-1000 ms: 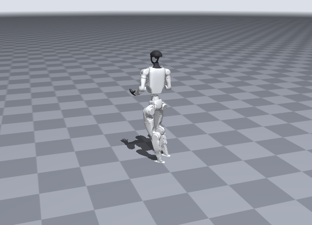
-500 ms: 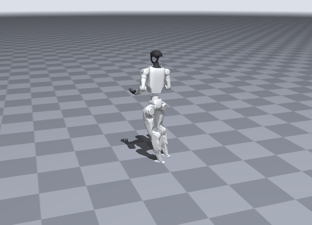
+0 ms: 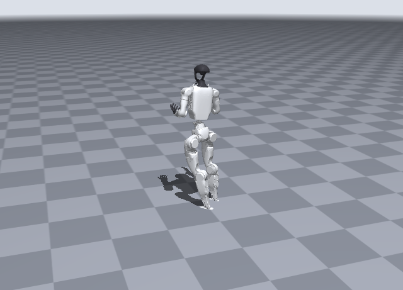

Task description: Dance

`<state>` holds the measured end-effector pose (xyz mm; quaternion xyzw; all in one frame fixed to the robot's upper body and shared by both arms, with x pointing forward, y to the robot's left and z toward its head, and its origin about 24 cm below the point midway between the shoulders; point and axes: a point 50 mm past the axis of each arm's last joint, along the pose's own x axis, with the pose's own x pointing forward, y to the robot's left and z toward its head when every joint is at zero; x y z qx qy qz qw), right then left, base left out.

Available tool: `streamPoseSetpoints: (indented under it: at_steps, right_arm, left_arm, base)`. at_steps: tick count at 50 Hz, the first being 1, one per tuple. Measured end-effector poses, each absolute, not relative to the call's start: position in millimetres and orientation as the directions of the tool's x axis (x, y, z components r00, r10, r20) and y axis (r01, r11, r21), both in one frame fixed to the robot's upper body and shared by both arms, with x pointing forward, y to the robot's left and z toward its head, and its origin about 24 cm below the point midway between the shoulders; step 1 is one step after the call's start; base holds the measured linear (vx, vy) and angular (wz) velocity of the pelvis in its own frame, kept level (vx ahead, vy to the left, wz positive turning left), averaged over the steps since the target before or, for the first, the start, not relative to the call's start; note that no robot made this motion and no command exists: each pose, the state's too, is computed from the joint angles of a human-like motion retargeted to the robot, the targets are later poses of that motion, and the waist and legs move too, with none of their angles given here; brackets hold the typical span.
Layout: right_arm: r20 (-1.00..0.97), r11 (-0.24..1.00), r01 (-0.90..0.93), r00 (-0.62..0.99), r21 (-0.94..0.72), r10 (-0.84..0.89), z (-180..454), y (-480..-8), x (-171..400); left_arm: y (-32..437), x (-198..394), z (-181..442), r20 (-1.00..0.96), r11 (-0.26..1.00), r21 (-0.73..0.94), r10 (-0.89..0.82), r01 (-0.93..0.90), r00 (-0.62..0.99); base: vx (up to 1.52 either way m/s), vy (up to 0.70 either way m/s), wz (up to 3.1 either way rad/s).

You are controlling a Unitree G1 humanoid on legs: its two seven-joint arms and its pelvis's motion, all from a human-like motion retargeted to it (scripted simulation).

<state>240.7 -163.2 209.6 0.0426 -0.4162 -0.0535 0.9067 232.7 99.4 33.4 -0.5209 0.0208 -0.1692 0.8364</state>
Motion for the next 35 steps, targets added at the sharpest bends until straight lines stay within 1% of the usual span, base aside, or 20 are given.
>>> streamPoseSetpoints:
  at_steps: [8,10,12,18,25,30,35]
  right_arm:
    - [0.747,0.999,-0.016,0.665,0.04,-0.019,212,-154,243]
    - [0.744,0.999,-0.037,0.668,0.027,0.004,212,-152,243]
    - [0.739,0.998,-0.057,0.674,0.016,0.027,211,-150,243]
    - [0.734,0.991,-0.127,0.669,-0.036,0.112,211,-142,239]
    - [0.734,0.966,-0.212,0.63,-0.15,0.252,217,-131,231]
    - [0.726,0.938,-0.248,0.594,-0.243,0.346,220,-124,227]
    - [0.718,0.915,-0.254,0.567,-0.313,0.403,222,-119,223]
  left_arm:
    - [93,237,41,0.181,0.38,-0.868,-0.359,0.321,0.916]
    - [91,240,46,0.208,0.374,-0.858,-0.373,0.351,0.904]
    - [89,247,61,0.276,0.369,-0.828,-0.389,0.423,0.879]
    - [86,263,112,0.467,0.385,-0.675,-0.438,0.629,0.768]
    - [78,263,165,0.629,0.393,-0.44,-0.506,0.807,0.59]
    - [71,257,193,0.695,0.387,-0.293,-0.542,0.874,0.472]
    - [66,252,208,0.726,0.399,-0.207,-0.549,0.893,0.413]
  base:
    - [0.0,0.0,0.0]
    - [0.0,0.0,0.0]
    - [0.0,0.0,0.0]
    - [0.0,0.0,0.0]
    - [0.0,0.0,0.0]
    - [0.0,0.0,0.0]
    - [0.0,0.0,0.0]
